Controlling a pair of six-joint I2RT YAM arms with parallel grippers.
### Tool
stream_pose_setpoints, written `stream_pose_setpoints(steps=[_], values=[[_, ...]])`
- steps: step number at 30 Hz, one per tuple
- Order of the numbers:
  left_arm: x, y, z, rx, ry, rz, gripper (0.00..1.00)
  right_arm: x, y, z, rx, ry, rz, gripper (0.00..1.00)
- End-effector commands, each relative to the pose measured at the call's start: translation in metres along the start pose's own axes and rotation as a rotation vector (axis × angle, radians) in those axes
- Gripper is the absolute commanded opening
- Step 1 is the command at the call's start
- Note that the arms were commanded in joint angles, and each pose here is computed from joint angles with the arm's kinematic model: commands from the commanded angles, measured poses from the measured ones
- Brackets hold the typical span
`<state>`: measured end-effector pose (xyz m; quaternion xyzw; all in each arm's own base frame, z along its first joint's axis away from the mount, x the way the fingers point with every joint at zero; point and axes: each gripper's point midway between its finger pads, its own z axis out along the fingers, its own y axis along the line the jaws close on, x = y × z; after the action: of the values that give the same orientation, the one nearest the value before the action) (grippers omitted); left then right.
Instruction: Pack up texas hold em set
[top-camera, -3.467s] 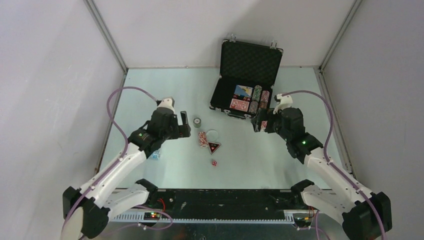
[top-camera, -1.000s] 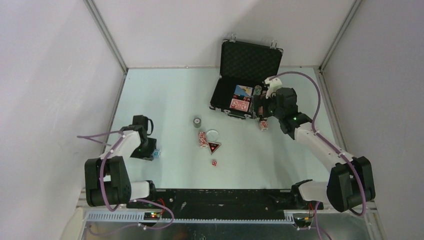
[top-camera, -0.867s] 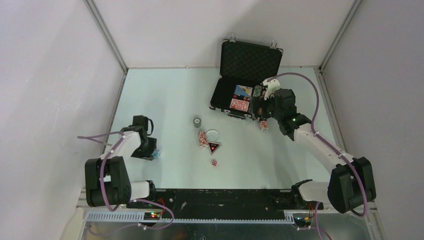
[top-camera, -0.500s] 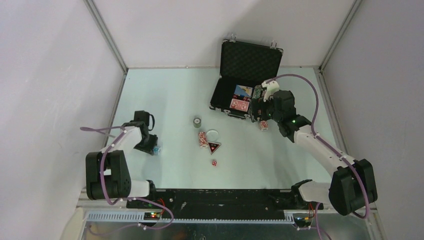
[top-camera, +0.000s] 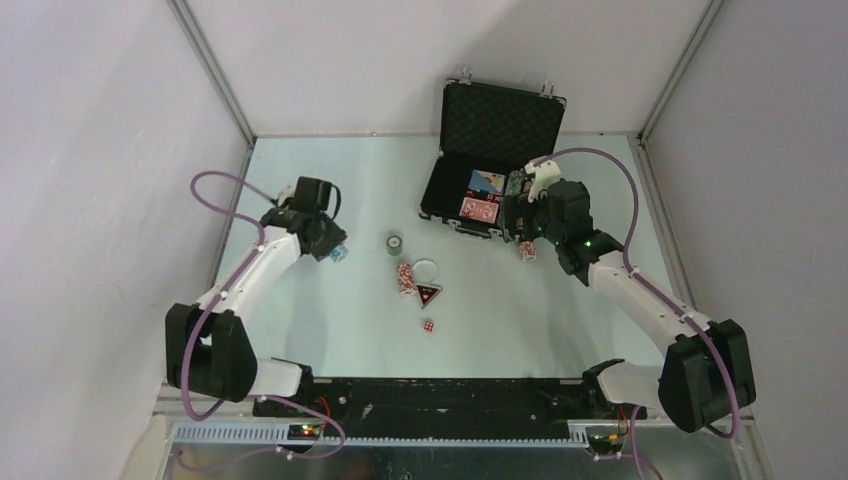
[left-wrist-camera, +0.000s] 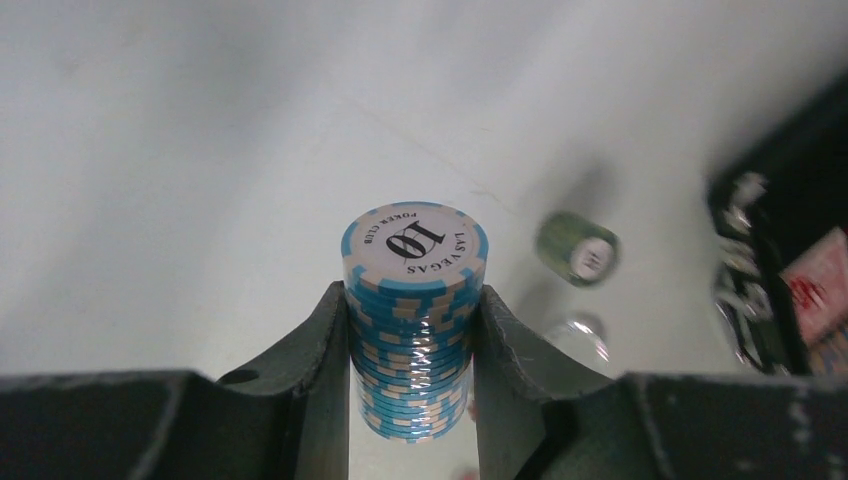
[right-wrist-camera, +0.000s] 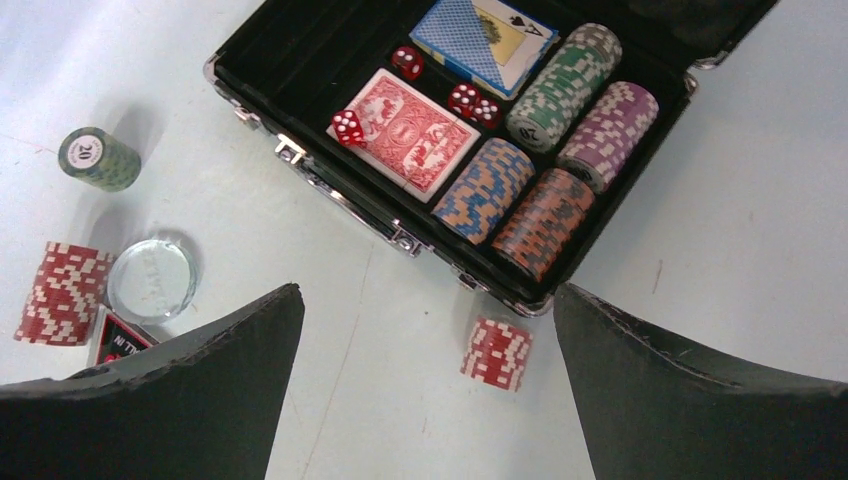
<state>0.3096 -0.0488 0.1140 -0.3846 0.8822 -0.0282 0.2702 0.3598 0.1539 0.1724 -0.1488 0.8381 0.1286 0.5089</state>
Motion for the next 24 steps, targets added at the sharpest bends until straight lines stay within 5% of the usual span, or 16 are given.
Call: stream_pose_setpoints(steps=[1, 11, 24], values=[[-0.023, -0.09, -0.037, 0.36, -0.11, 0.173, 0.0, -0.014, -0.014, -0.014, 0.096, -0.045, 0.023, 0.98], [-0.023, -0.204, -0.043, 0.561, -0.17, 0.433, 0.0, -0.012, -0.039, -0.022, 0.239, -0.024, 0.018, 0.95], [-0.011, -0.258, -0.058, 0.681, -0.279, 0.733, 0.0, -0.01, -0.056, -0.033, 0.291, -0.023, 0.12, 0.93]])
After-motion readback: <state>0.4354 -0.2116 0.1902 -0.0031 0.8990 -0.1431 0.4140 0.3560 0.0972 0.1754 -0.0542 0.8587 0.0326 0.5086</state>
